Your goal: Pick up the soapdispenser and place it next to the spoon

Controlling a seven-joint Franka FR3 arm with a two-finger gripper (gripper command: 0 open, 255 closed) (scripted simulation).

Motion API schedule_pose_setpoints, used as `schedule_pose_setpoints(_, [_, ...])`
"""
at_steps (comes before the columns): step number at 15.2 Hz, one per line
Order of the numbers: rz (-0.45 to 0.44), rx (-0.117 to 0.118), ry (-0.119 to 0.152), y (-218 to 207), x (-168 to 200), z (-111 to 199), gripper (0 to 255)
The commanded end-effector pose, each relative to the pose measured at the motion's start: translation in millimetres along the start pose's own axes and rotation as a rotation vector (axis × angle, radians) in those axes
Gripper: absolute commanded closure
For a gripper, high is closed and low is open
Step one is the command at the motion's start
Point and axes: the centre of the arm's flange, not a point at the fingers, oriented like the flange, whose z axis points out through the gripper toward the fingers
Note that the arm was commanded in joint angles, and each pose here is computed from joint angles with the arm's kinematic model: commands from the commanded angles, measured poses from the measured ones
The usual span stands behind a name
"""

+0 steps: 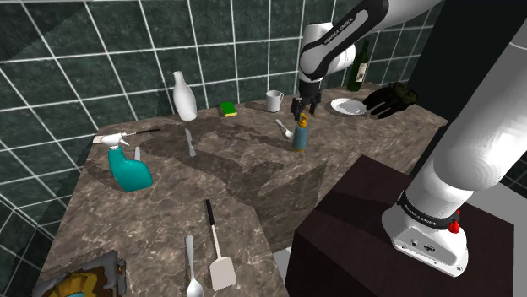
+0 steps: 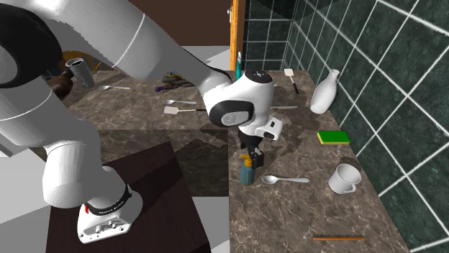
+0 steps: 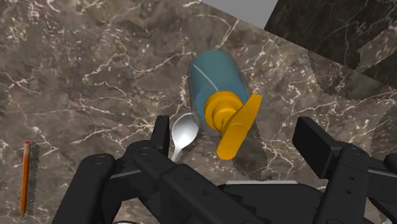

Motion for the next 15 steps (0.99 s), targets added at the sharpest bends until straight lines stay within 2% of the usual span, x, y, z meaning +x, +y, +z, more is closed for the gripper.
schedule_pose_setpoints(1, [0.0, 0.0, 0.001, -0.8, 0.2, 9.9, 0])
schedule_pose_setpoints(10, [0.0, 0.0, 0.001, -0.8, 0.2, 12.9, 0])
schedule_pose_setpoints(11, [0.0, 0.0, 0.001, -0.8, 0.2, 12.9, 255])
schedule_pose_setpoints(15, [0.0, 0.0, 0.001, -0.8, 0.1, 12.9, 255])
